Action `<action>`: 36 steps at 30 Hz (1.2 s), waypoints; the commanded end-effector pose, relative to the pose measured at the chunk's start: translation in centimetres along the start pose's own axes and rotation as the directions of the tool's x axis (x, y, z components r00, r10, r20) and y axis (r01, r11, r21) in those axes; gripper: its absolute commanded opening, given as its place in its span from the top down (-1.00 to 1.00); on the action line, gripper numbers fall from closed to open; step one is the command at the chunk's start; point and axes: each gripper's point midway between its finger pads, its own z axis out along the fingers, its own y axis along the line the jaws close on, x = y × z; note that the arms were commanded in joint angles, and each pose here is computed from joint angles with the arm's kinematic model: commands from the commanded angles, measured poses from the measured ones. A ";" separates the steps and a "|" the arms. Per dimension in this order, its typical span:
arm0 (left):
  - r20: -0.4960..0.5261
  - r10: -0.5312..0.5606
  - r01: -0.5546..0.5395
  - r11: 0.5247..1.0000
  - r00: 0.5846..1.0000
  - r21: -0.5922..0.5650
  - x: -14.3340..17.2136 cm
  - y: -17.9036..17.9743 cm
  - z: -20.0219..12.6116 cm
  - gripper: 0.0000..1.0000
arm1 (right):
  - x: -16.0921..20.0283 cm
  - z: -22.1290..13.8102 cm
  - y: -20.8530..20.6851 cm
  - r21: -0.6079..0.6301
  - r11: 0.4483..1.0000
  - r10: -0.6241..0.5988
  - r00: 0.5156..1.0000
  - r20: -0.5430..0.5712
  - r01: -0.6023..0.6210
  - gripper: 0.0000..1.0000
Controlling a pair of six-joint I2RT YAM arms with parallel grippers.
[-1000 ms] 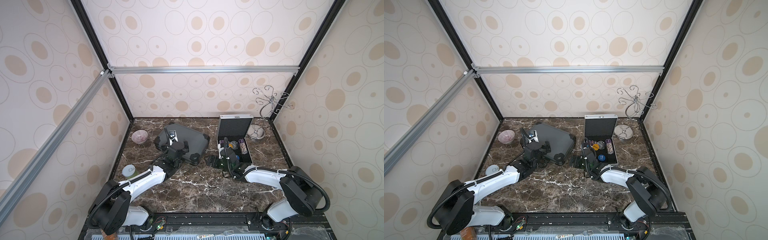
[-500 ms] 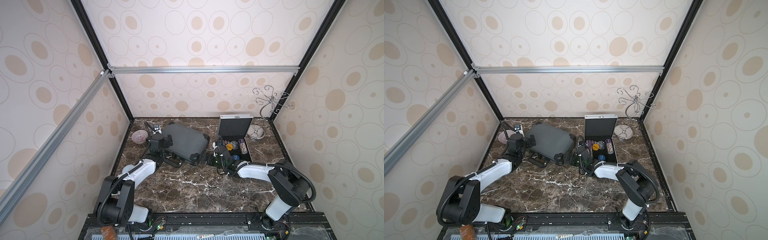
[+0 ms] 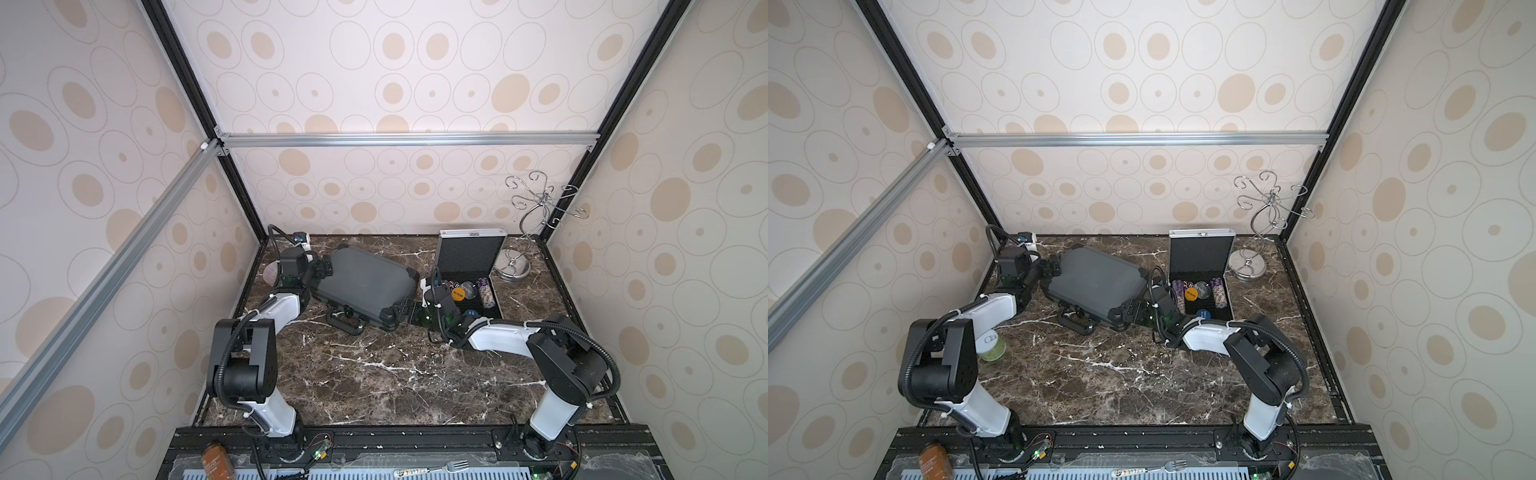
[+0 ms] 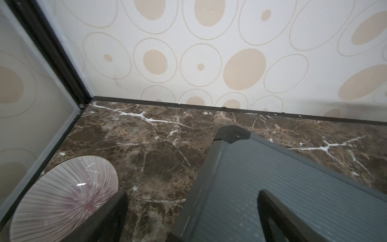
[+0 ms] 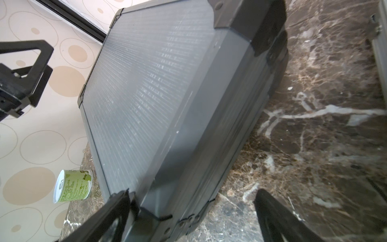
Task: Open the poker set cases
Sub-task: Adjust the poker set case at the center of the board.
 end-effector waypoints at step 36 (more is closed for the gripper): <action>-0.398 -0.092 0.237 0.913 0.913 0.332 9.2 -4.2 3.2 -0.29 | -1.4 2.2 -0.4 0.027 1.000 0.015 1.000 -0.022 -0.014 -0.94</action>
